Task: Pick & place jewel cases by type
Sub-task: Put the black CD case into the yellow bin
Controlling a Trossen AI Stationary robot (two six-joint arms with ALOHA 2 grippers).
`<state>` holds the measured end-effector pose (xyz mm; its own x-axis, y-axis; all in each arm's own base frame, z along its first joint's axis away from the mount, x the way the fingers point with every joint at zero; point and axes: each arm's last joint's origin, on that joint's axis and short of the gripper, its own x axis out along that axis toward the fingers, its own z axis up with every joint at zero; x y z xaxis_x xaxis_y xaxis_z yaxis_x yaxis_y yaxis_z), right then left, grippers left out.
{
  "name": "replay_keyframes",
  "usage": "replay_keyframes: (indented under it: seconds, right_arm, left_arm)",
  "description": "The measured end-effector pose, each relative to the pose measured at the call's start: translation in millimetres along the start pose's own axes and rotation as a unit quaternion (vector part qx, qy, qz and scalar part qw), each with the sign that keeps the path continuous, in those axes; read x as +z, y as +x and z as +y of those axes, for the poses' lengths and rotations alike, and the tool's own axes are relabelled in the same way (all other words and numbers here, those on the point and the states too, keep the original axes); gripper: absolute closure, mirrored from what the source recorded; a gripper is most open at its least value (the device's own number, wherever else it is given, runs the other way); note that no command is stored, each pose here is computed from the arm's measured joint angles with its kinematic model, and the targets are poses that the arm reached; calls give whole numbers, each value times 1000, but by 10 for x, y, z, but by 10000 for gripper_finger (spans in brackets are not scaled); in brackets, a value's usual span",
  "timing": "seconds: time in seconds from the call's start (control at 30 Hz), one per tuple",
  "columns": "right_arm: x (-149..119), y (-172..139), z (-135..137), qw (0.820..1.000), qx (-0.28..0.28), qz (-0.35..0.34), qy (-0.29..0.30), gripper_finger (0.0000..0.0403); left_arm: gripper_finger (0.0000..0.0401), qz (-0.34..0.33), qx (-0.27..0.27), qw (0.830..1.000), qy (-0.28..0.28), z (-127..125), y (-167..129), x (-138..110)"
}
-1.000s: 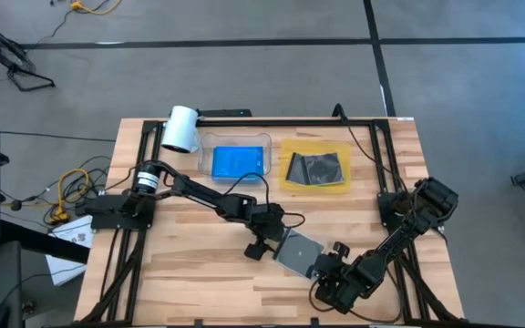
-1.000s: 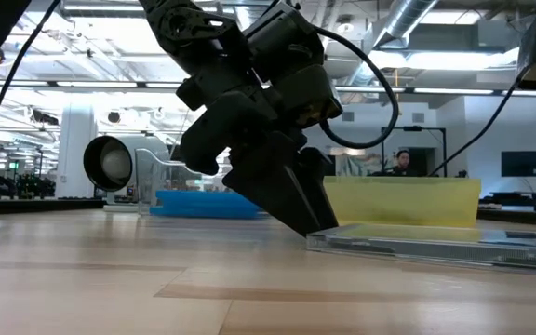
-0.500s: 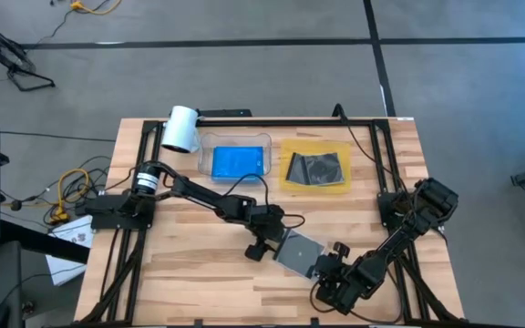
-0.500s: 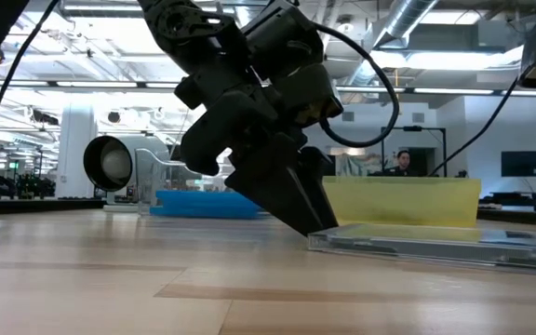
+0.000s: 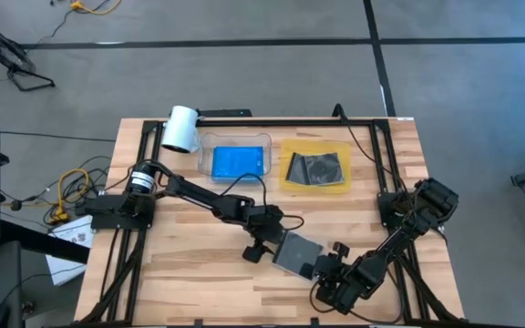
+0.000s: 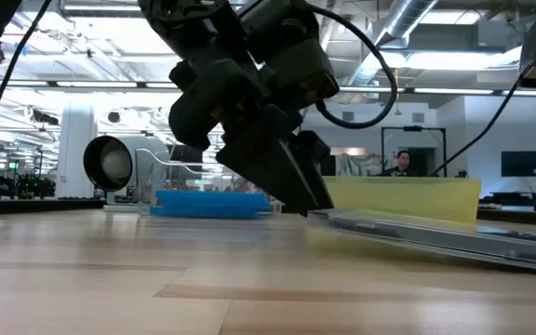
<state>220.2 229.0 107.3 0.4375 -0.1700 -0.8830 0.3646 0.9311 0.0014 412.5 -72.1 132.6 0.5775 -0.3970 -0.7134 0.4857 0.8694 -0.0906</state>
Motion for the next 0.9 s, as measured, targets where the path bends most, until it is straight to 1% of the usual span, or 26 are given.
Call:
replay_keyframes:
  seconds: [0.43,0.63,0.8,0.9]
  right_arm:
    - [22,11,-11,1000,0,7,-8,237]
    - [21,9,-10,1000,3,13,-8,237]
    - [27,11,-11,1000,4,13,-10,237]
    - [45,20,-17,1000,3,11,-11,237]
  left_arm:
    - [196,-3,1,1000,9,-16,1,16]
    - [209,-21,4,1000,17,-33,-115,113]
    - [215,-48,9,998,30,-57,-245,234]
    - [216,-61,13,997,34,-61,-258,271]
